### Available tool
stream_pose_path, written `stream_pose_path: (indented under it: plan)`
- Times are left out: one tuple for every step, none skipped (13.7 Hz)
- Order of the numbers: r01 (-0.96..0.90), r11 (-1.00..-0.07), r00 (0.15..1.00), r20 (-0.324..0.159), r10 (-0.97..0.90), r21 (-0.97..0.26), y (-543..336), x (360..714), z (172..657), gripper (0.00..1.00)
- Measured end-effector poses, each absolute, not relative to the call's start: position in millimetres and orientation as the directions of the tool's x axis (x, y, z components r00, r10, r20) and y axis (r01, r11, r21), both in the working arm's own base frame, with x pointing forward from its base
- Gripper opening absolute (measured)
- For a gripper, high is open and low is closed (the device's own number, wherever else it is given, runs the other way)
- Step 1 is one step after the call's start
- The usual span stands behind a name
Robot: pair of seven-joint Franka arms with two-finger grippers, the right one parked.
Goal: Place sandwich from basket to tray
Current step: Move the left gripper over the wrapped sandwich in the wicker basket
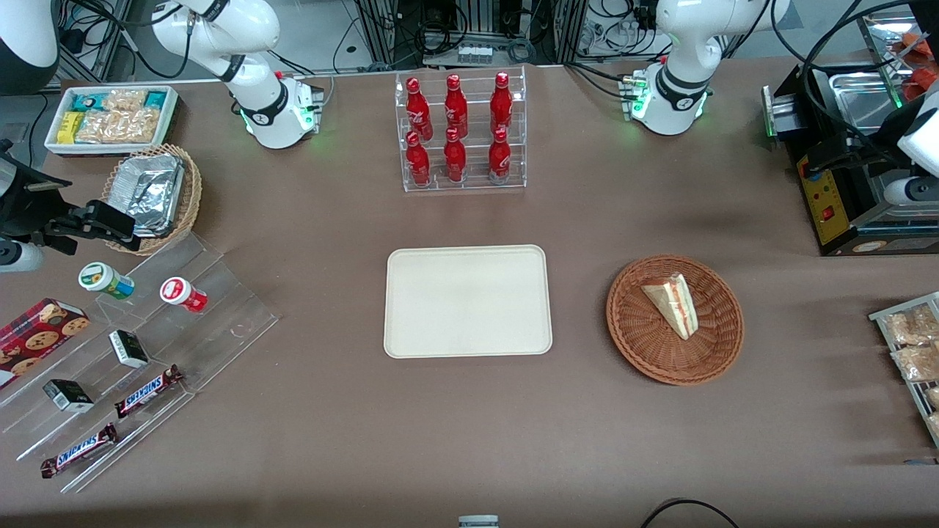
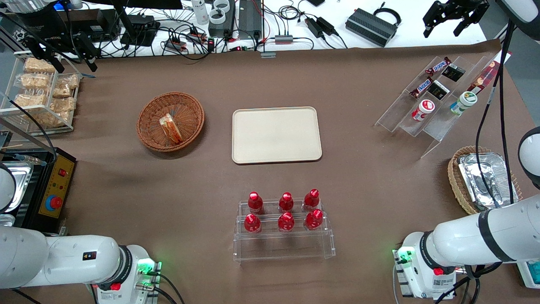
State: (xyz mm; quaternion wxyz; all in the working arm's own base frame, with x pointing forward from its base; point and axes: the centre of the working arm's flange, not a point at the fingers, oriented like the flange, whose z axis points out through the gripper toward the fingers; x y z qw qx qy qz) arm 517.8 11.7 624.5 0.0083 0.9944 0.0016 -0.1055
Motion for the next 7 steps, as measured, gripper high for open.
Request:
stream_pose_path:
  plan:
    - [0.005,-1.000,0.978,-0.210,0.001,0.016,12,518,624,1.00]
    - [0.005,-1.000,0.978,-0.210,0.002,0.016,12,518,624,1.00]
    - [0.006,-1.000,0.978,-0.211,0.002,0.016,12,519,624,1.00]
    - [0.006,-1.000,0.977,-0.213,0.002,0.015,12,520,622,1.00]
    - [0.008,-1.000,0.976,-0.219,0.007,0.002,13,522,619,1.00]
    - [0.015,-1.000,0.973,-0.229,0.020,-0.024,14,526,612,1.00]
    - [0.034,-0.998,0.970,-0.239,0.047,-0.056,10,532,603,1.00]
